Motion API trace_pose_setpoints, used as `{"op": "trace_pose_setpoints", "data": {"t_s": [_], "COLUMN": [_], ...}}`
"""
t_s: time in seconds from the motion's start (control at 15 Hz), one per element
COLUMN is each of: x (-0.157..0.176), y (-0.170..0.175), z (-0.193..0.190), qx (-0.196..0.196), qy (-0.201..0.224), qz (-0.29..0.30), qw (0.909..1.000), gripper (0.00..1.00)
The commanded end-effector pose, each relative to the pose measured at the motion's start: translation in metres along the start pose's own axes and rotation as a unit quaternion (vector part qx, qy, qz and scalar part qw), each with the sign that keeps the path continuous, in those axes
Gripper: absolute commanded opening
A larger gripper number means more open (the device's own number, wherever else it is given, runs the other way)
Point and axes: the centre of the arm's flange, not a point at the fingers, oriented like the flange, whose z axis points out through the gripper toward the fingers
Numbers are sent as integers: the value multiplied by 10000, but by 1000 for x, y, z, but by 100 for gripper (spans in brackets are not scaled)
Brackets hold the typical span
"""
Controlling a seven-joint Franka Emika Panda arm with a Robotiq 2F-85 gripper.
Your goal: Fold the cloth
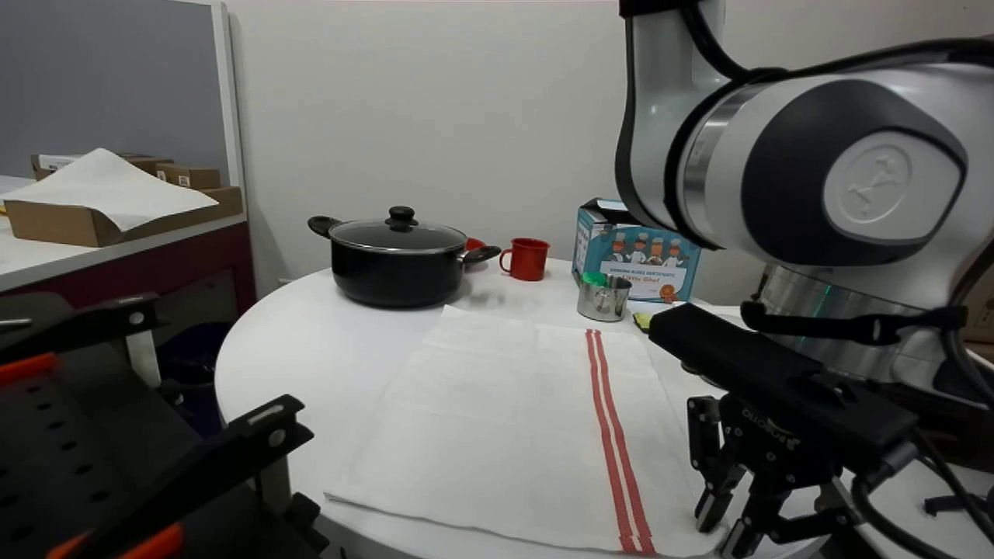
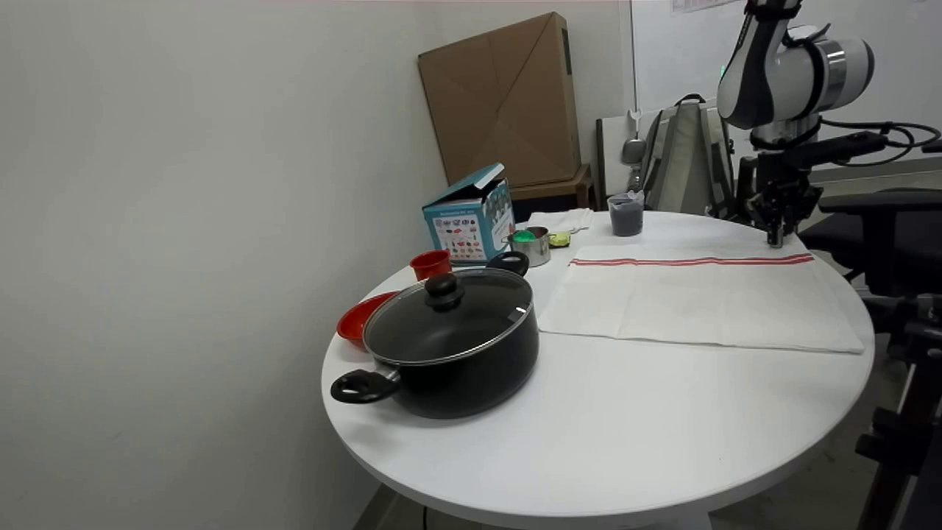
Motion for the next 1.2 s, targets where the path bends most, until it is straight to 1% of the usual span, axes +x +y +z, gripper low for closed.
{"op": "trace_pose_setpoints", "data": {"t_s": [0.0, 0.13, 0.2, 0.47, 0.67, 0.8, 1.13], "x": [3, 2, 1, -8, -16, -17, -20], "y": [13, 13, 14, 4, -11, -23, -53], "z": [14, 8, 6, -13, -24, -34, -61], "qx": [32, 65, 78, 181, 269, 396, 559], "qy": [-16, 13, 15, -71, -84, -83, -82], "qz": [10, 39, 37, -109, -271, -300, -473], "qw": [10000, 10000, 10000, 9998, 9992, 9987, 9973], "gripper": [5, 5, 7, 9, 8, 8, 8]}}
